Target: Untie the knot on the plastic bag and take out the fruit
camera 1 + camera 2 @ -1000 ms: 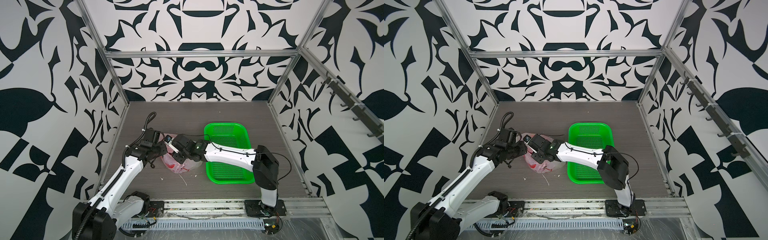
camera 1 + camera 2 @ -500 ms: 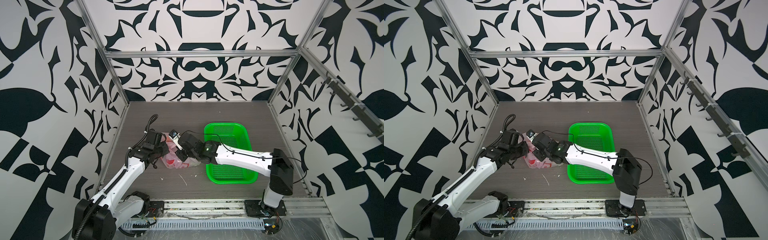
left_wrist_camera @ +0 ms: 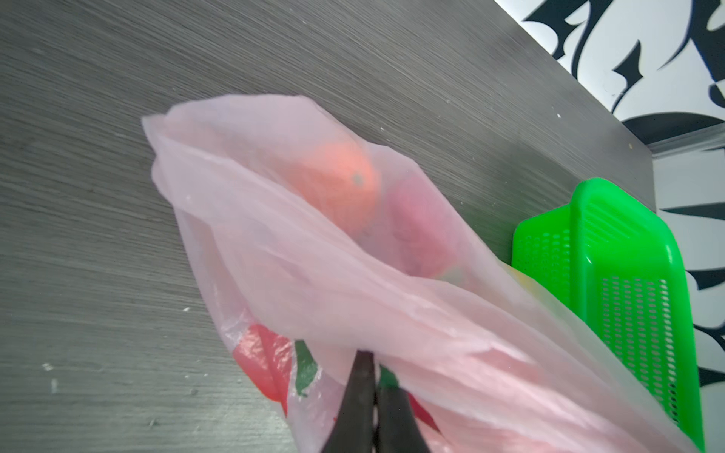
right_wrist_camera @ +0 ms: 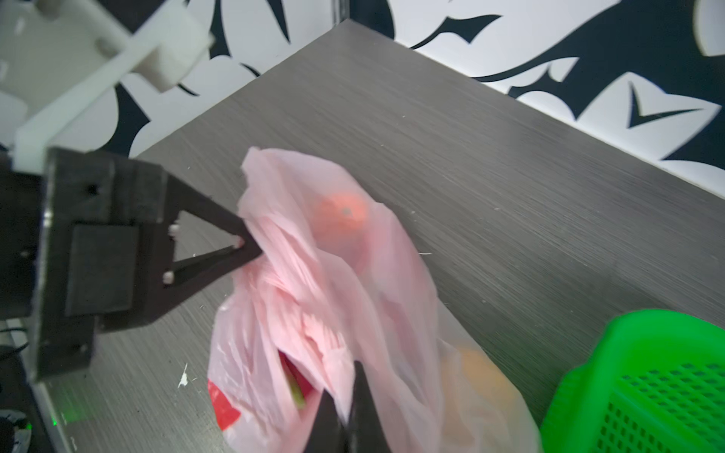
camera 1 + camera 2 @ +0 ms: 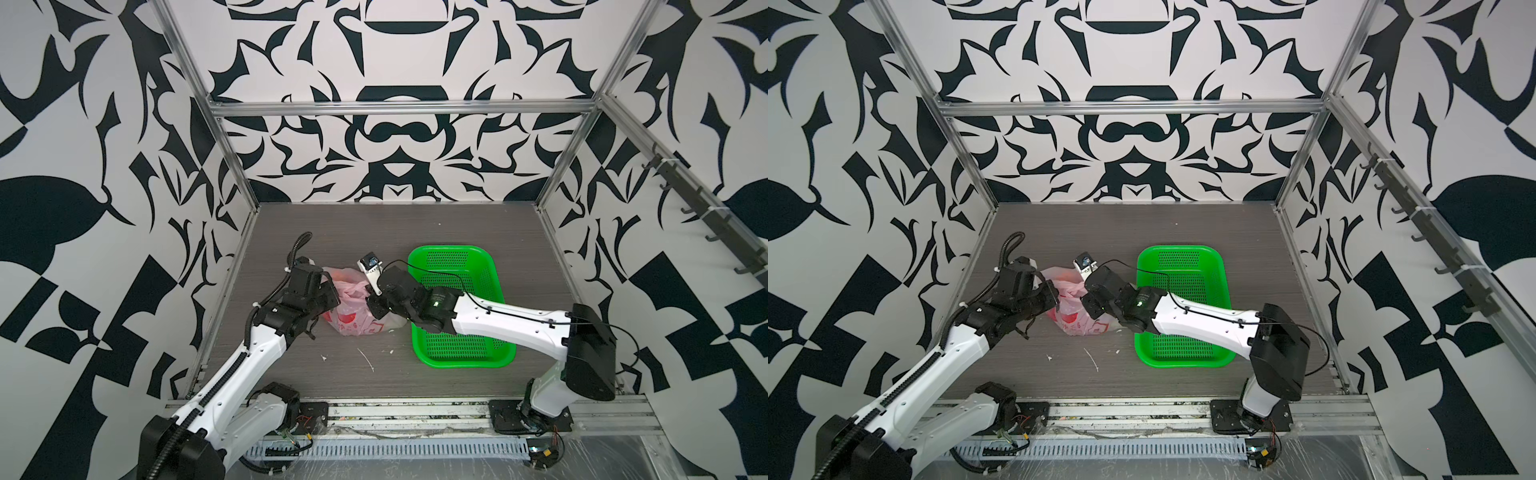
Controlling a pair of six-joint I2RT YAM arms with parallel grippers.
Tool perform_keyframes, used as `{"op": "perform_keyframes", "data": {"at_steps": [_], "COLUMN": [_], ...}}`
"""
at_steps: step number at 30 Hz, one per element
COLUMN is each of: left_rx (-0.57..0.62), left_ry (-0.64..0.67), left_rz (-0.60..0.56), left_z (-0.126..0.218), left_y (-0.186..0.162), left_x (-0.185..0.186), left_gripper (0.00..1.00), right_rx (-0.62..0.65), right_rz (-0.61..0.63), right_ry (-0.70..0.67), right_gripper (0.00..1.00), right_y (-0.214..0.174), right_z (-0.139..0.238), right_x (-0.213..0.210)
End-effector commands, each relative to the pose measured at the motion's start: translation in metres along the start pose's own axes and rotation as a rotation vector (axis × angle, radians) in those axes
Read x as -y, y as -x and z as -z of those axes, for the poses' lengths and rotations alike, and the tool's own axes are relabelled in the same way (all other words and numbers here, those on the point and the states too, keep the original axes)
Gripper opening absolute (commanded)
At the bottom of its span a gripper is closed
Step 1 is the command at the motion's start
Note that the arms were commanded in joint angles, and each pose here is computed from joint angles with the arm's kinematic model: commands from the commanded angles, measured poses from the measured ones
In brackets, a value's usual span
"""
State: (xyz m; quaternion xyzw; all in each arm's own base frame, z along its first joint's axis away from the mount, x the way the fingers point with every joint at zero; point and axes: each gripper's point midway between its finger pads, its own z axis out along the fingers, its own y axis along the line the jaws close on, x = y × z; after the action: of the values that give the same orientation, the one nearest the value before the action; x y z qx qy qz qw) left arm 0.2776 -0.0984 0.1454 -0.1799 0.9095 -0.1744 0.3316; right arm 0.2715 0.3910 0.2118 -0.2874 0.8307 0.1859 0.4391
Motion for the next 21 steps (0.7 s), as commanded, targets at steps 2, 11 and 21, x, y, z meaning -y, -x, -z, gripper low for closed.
{"op": "perform_keyframes", "data": {"at_steps": [2,11,21], "left_rx": [0.036,0.041,-0.022], "left_ry": [0.244,0.265,0.143], "left_rz": [0.049,0.074,0.078], "left_z": [-0.002,-0.001,0.007], "left_y": [-0.004,-0.001,-0.004], "left_x": [-0.057,-0.061,-0.037], "left_gripper": [0.04,0.03,0.21], "right_rx": [0.058,0.064,0.069], "right_rz": [-0.070,-0.115,-0.174], "right_ry": [-0.173,-0.235,-0.230], "right_gripper": [0.00,0.00,0.00], "right_y": [0.019,0.009,0.006], "right_z": [0.031,0.041,0.041], "right_x": [0.053,0.075,0.077]}}
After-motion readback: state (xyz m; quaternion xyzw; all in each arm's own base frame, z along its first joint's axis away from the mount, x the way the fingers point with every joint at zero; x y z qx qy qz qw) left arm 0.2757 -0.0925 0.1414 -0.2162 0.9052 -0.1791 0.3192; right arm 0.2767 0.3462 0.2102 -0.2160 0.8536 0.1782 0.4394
